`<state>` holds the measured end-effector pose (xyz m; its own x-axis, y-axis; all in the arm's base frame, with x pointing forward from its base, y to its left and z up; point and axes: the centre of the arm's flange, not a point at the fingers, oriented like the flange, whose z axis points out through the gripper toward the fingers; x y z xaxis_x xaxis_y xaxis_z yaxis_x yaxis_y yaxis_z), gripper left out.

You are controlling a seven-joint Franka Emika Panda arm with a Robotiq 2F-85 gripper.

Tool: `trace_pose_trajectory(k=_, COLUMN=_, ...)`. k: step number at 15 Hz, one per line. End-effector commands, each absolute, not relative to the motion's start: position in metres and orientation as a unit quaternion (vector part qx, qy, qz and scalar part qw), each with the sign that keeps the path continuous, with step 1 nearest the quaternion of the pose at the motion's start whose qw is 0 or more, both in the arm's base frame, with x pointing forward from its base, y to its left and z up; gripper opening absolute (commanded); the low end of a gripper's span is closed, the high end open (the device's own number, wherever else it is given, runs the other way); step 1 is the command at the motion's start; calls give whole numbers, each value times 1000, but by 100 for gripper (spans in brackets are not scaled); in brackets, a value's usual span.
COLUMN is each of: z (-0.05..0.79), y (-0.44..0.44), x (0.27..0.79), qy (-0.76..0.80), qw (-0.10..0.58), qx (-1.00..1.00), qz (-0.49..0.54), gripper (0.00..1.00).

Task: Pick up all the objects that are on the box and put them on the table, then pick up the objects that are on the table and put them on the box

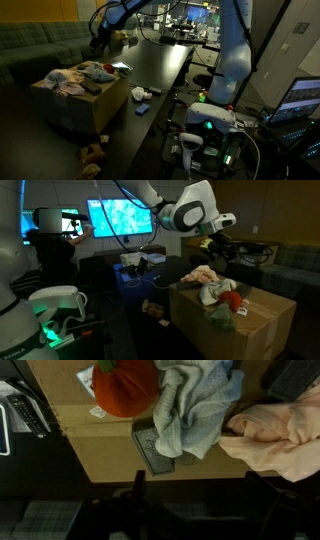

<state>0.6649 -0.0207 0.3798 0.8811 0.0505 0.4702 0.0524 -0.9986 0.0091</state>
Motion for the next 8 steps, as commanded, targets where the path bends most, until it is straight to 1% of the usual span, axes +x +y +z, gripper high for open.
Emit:
trace_pose_trajectory(k=1, z=400, y=16, x=625, qy=-44, qw=3, qx=-967, qz=-250, gripper=100)
trace_pose_trajectory(k=5, z=393, y=56, x=594, qy=-59, qw=3, qx=-968, qz=-243, gripper=100)
trace_pose_trajectory(k=8, z=373, y=84, x=577, qy=-69, qw=1, qx=-971, qz=-228, gripper=100)
